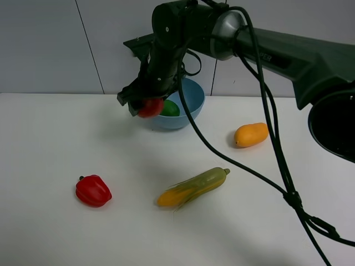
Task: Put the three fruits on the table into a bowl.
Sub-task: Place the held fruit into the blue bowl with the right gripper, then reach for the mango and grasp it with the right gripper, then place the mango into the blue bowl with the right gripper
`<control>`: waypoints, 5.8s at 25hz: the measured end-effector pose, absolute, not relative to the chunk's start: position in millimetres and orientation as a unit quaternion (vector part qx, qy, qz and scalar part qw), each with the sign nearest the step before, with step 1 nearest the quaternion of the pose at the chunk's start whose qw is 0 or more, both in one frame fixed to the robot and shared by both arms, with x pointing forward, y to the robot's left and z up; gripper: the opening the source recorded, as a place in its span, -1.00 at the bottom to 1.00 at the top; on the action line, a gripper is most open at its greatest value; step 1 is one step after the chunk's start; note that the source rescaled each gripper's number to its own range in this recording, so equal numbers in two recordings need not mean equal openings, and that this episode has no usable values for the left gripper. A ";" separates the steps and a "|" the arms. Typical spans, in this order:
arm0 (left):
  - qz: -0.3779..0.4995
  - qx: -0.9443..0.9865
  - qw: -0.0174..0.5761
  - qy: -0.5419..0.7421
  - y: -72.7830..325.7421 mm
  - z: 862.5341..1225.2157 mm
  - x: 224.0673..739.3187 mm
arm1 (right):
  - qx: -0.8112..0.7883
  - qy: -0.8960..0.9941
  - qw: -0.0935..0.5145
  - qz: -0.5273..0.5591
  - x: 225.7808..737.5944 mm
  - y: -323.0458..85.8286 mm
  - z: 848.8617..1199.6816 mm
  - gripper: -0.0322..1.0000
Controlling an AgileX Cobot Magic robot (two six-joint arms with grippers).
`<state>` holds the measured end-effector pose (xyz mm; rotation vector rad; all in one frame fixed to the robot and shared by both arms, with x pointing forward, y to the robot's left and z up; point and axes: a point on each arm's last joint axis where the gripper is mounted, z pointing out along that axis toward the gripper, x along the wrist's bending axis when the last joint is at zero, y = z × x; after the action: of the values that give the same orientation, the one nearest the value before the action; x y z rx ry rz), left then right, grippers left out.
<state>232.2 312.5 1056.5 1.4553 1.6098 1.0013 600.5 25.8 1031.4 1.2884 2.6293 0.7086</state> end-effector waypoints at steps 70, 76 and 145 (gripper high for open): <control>0.390 0.566 0.367 0.627 312.6 1056.5 232.2 | 0.796 0.577 0.076 0.168 552.6 -241.2 992.4 0.28; 0.390 0.566 0.367 0.627 312.6 1056.5 232.2 | 0.835 0.514 0.057 0.189 568.0 -243.9 970.1 0.28; 0.390 0.566 0.367 0.627 312.6 1056.5 232.2 | 0.718 0.575 0.093 0.380 638.5 -186.3 997.7 -0.94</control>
<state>232.2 312.6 1056.5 1.4555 1.6101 1.0029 638.5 -186.3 997.7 2.1323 1.7060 1.1289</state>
